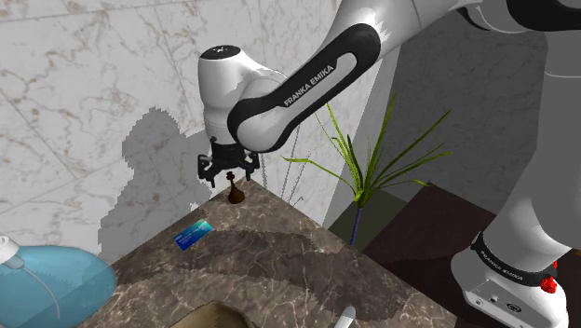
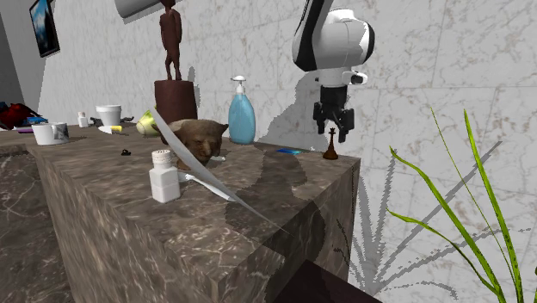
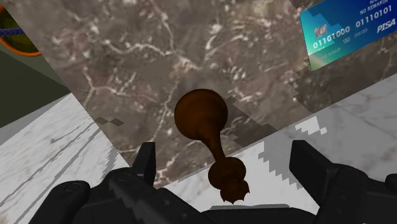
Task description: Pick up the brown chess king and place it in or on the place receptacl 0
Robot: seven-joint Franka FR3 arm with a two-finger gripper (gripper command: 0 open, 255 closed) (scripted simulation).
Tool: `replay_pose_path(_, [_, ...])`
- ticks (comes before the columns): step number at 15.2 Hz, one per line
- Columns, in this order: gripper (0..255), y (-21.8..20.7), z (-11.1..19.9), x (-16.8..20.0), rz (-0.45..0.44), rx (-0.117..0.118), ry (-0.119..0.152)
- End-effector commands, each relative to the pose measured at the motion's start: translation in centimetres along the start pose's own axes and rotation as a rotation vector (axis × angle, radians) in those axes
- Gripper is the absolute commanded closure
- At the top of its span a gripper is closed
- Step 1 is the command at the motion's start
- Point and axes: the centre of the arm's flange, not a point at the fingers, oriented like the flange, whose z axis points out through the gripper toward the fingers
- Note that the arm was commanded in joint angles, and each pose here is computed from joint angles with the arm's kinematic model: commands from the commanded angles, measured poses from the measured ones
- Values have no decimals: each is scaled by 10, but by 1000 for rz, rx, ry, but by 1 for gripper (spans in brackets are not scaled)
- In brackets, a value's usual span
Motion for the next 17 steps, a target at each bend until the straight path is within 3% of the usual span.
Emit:
replay_pose_path(1, [0,0,0,0,0,0,0])
replay_pose_path(4, [0,0,0,0,0,0,0])
replay_pose_path(5, [255,0,0,0,0,0,0])
replay_pose_path(14, [255,0,0,0,0,0,0])
replay_pose_path(17, [255,-2,-15,2,0,0,0])
